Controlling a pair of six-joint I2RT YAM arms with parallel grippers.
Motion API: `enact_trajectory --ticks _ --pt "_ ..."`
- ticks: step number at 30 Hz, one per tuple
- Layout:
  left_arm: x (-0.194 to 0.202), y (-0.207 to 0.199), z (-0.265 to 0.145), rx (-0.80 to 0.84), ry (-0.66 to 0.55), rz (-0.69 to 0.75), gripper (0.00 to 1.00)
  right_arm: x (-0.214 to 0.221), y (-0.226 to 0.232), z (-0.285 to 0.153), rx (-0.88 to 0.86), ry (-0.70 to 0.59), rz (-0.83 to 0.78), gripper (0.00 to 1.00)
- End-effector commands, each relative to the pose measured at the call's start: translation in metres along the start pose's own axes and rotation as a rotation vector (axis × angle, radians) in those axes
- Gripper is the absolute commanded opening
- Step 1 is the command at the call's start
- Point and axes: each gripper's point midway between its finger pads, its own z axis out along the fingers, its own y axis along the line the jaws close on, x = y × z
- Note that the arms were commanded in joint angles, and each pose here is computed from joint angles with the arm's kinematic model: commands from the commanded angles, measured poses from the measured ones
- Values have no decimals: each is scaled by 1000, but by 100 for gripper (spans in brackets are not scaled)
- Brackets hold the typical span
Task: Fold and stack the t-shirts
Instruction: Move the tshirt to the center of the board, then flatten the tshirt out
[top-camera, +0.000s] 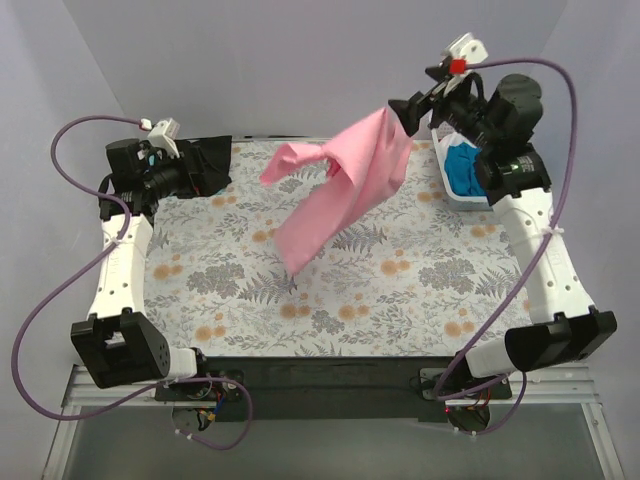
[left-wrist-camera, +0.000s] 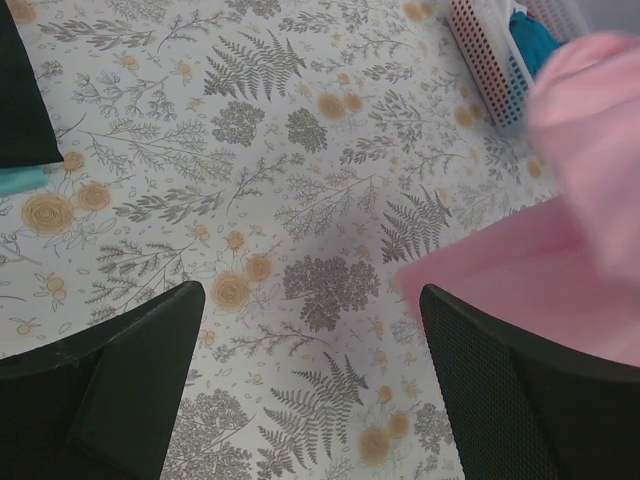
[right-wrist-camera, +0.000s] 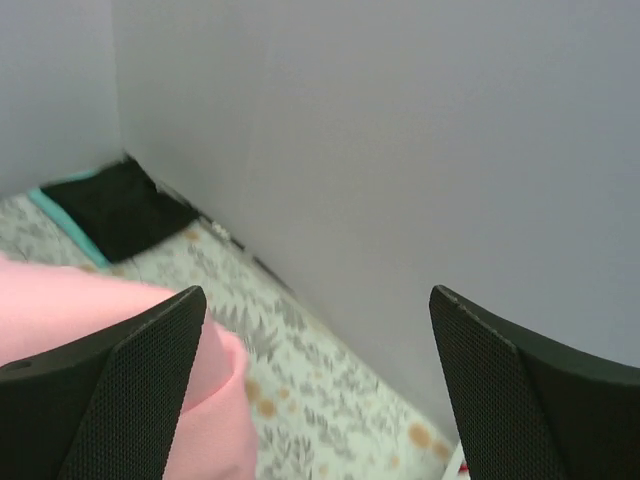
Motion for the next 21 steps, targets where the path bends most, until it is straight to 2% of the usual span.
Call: enact_trajectory --ticks 1,3,5,7,8,10,13,16,17,21 --pt "10 -14 -16 33 16 102 89 140 -30 -10 138 342 23 98" --pt "23 -11 -21 24 48 173 89 182 -28 -29 139 468 85 98" --pt "36 -6 -25 20 85 249 89 199 7 -37 -24 528 158 93" --pt "51 2 -27 -4 120 284 89 225 51 -53 -149 610 260 93" --pt "62 3 -29 6 158 298 89 233 66 -59 -194 638 263 94" --pt "80 2 -30 77 215 400 89 246 106 -72 -310 703 288 93" --pt "120 -9 -29 173 339 463 84 274 157 -101 -452 810 371 86" --pt "164 -26 -17 226 425 548 78 305 191 -126 -515 905 406 81" --pt "177 -25 -7 232 417 584 77 317 201 -135 -526 945 428 81" --pt "185 -36 31 247 359 708 73 358 212 -143 -496 1056 470 75"
